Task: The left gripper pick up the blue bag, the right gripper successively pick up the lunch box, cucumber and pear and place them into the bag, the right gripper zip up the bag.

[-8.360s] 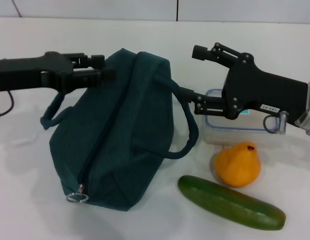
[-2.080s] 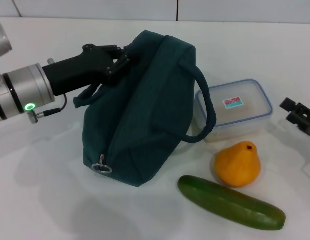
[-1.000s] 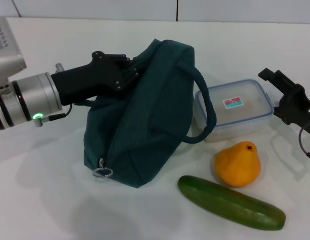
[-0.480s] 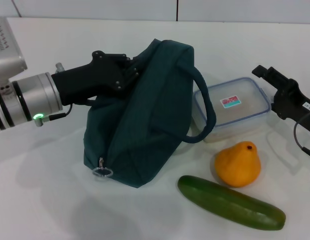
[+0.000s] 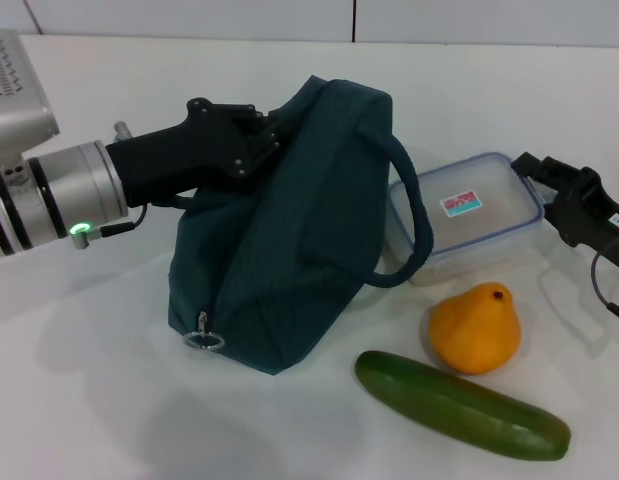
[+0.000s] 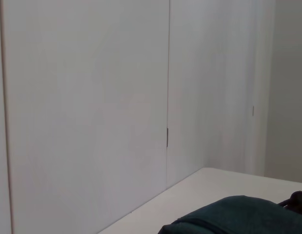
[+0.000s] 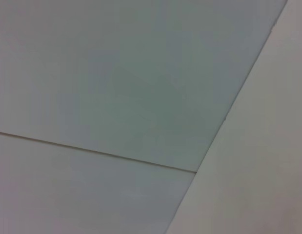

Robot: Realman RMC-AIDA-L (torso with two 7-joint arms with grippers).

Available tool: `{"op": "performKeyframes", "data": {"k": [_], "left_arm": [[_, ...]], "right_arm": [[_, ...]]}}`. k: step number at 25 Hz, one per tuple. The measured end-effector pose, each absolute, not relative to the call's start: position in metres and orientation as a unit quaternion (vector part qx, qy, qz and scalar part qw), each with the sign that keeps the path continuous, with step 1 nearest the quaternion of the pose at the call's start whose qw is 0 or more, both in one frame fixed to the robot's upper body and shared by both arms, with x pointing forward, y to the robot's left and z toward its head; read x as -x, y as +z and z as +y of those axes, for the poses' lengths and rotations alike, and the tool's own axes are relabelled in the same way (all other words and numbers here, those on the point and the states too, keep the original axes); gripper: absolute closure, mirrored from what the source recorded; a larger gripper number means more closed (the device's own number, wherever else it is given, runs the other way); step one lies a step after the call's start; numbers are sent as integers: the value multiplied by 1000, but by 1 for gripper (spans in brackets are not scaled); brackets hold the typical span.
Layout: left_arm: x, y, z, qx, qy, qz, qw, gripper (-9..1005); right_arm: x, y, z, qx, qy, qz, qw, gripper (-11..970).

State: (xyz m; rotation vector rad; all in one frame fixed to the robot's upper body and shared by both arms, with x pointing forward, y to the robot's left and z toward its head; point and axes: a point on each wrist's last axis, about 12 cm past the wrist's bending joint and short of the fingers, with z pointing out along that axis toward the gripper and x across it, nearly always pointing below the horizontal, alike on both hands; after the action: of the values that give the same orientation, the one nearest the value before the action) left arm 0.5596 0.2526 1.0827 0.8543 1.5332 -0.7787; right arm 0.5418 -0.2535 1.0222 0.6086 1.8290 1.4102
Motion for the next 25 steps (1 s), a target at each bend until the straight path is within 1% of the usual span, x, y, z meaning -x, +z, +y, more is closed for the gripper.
{"op": "performKeyframes", "data": {"k": [6,11,17,25], "left_arm": [[-559,1082,253,-364,-333,655,573,878],[-559,1082,253,-362,-334,655,573,877],[-558,1084,254,-346,-343,653,579,877],[-556,1083,257,-336,-344,654,584,877]], "right_arm": [[-542,1024,-253,-219,545,714,381,617],[-542,1027,-254,-204,539,706,412,770],[-536,1024,-259,-195,522,705,438,770],[-530,1030,-265,-145,515,690,486,776]]}}
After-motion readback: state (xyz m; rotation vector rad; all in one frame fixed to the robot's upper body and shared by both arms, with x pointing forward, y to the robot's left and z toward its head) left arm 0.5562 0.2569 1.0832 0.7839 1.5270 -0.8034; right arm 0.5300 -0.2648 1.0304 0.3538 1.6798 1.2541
